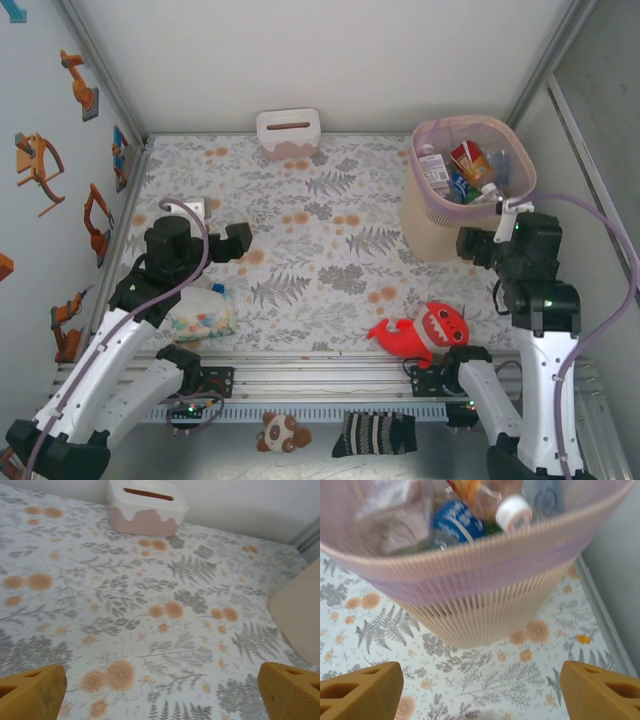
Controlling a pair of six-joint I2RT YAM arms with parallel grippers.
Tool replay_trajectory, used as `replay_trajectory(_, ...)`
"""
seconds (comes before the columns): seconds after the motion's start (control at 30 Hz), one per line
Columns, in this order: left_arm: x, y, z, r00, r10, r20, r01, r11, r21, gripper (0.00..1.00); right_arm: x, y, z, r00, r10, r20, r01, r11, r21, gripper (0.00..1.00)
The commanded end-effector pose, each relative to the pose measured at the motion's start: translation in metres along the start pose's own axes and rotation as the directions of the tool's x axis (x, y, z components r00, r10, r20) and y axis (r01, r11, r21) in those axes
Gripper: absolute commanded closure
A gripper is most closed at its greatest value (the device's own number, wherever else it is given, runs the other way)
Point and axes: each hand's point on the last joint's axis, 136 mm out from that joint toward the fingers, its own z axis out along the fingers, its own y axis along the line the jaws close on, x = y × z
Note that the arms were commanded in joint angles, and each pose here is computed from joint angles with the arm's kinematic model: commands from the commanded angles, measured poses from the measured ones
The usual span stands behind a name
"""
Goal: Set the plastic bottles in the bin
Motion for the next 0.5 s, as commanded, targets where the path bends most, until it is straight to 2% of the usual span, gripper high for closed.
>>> replay_trajectory(0.0, 0.013, 0.046, -0.01, 1.0, -0.003, 0.008, 0.005, 0.974, -0.226, 0.0, 0.009, -0.005, 0.027, 0.996, 0.087, 0.026, -0.088, 0.996, 0.024, 0.15)
replay_trajectory(0.13, 0.019, 0.073, -0.021, 0.999, 0.0, 0.05, 0.017, 0.937, -0.348, 0.03, 0.03, -0.015, 0.066, 0.995, 0.091, 0.051, -0.094, 0.993, 0.067, 0.08)
replay_trajectory(0.17, 0.02, 0.078, -0.022, 0.998, 0.005, 0.059, 0.017, 0.929, -0.37, 0.03, 0.033, -0.018, 0.075, 0.994, 0.088, 0.063, -0.094, 0.992, 0.083, 0.02)
replay_trajectory(0.2, 0.021, 0.082, -0.023, 0.998, 0.009, 0.062, 0.015, 0.922, -0.388, 0.03, 0.035, -0.022, 0.083, 0.993, 0.092, 0.077, -0.099, 0.99, 0.1, 0.01)
replay_trajectory(0.3, 0.024, 0.095, -0.023, 0.997, 0.039, 0.065, -0.005, 0.889, -0.457, 0.03, 0.041, -0.024, 0.109, 0.989, 0.084, 0.126, -0.097, 0.99, 0.105, 0.01)
replay_trajectory(0.47, 0.032, 0.123, -0.016, 0.99, 0.133, 0.052, -0.075, 0.795, -0.602, 0.03, 0.047, -0.033, 0.15, 0.979, 0.053, 0.195, -0.083, 0.985, 0.149, 0.04)
